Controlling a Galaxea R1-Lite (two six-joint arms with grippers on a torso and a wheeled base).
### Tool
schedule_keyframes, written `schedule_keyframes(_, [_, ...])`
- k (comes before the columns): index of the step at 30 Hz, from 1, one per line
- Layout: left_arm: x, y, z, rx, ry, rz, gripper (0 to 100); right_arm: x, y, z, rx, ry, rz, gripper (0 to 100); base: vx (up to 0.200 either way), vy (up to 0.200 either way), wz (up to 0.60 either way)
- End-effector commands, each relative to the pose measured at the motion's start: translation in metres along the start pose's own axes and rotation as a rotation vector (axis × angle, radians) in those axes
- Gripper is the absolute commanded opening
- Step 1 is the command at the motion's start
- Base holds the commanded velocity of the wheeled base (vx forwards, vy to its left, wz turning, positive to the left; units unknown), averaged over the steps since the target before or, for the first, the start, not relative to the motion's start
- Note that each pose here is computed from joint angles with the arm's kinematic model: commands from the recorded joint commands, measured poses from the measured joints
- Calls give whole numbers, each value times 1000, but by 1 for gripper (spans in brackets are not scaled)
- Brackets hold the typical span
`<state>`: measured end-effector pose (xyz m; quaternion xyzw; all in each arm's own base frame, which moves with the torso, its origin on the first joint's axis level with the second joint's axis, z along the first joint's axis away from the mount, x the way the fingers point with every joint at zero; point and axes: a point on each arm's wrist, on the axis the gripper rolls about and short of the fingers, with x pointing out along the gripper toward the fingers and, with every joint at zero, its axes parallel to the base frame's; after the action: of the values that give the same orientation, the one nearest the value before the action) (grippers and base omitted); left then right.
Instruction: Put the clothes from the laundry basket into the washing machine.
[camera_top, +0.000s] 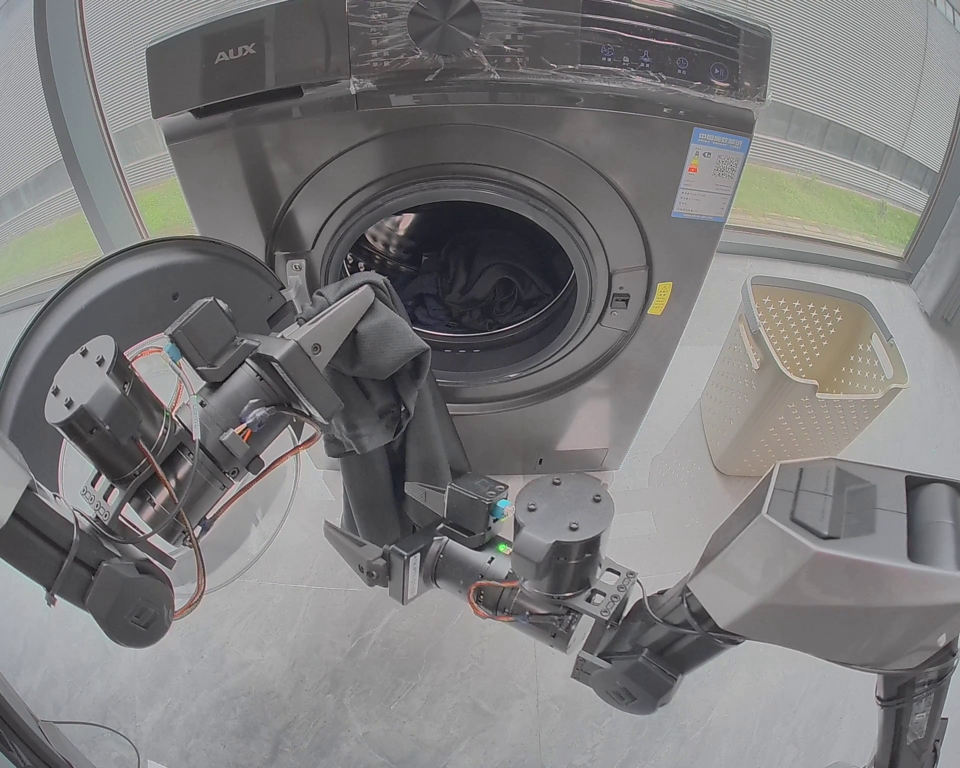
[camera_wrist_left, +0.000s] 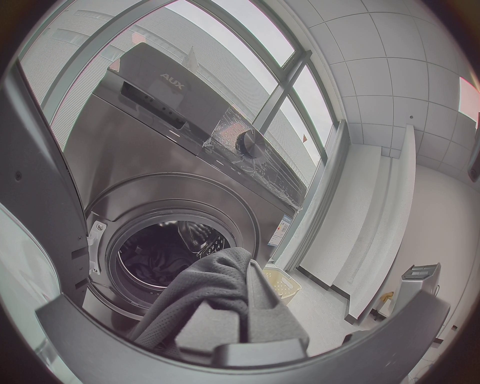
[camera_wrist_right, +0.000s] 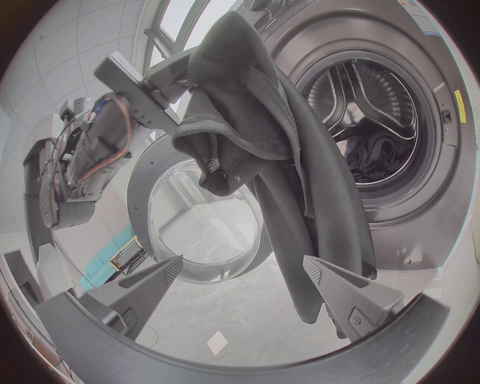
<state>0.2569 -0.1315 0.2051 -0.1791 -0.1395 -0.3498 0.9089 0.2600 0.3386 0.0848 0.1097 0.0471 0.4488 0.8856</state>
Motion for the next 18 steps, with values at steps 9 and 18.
schedule_keyframes(9, [-3,5,2,23,-9,27,0,42,-74,-20,-42,-44,-132,100,0,0,0])
schedule_keyframes(18, [-3,4,3,24,-12,31,0,38,-112,-4,-84,-102,-216,100,0,0,0])
